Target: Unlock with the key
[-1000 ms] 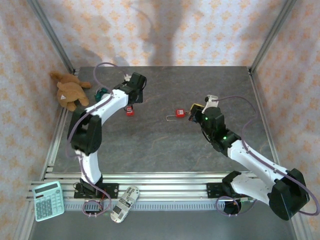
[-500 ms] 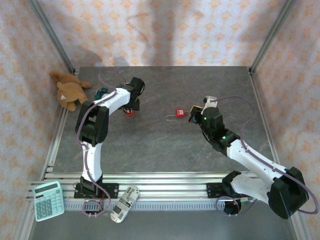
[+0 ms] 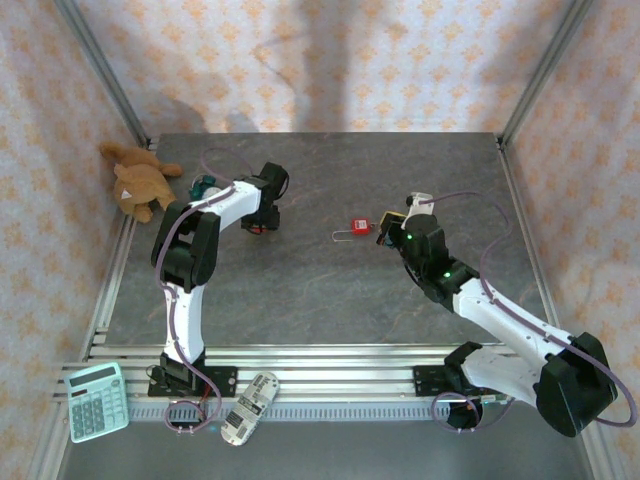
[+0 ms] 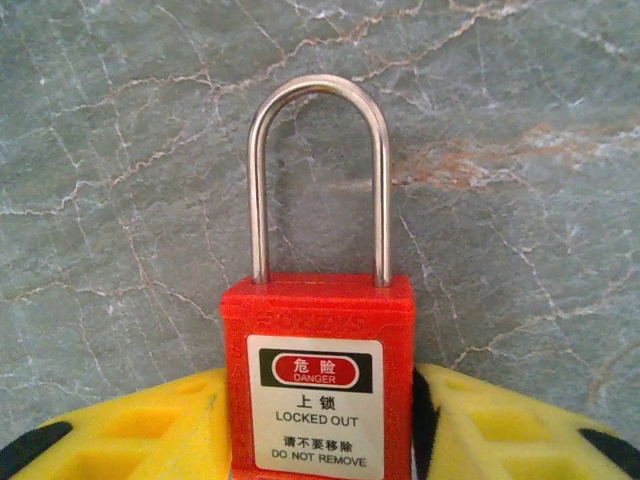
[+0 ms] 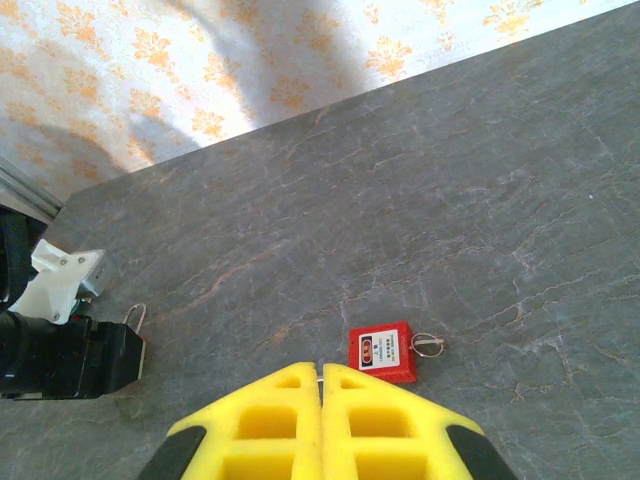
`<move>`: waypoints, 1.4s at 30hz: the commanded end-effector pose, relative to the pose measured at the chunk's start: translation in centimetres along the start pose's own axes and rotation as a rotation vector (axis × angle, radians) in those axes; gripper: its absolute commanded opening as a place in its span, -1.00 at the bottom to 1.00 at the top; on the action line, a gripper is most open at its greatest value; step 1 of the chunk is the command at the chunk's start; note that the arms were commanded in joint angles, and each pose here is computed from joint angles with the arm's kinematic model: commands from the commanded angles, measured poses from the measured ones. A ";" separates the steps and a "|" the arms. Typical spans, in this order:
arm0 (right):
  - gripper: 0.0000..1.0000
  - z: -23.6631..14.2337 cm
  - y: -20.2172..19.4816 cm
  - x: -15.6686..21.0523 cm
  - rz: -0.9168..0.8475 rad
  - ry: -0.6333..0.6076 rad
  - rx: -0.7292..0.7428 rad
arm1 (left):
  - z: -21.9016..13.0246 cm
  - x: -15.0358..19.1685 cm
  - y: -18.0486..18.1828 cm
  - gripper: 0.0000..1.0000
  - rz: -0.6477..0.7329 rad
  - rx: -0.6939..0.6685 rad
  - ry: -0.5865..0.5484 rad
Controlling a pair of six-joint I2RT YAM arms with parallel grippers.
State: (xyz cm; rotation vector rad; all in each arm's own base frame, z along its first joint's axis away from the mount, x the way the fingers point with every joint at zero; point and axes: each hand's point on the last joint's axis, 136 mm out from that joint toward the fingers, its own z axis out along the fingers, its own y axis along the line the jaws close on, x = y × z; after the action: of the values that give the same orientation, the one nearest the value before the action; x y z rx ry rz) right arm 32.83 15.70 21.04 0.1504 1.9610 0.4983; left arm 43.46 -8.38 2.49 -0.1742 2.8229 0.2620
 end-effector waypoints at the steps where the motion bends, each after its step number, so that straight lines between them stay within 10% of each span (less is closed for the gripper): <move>1: -0.93 -0.4 0.2 -0.7 -0.010 -0.021 -0.004 | 0.5 0.5 0.6 -0.12 -0.027 -0.006 0.012; 22: -0.92 -0.1 -0.6 -1.2 0.018 -0.115 0.009 | -4.3 11.7 -1.7 -0.15 -0.341 0.182 -0.069; 42: -0.92 0.0 -0.6 -0.8 0.005 -0.092 0.014 | -6.4 12.4 -8.2 0.28 -0.306 0.338 -0.072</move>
State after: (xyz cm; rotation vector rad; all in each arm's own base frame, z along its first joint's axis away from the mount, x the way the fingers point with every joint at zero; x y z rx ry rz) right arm 33.01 15.08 20.91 0.1713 1.8962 0.4871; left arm 29.95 -15.88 2.18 -0.5172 2.6864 -0.1296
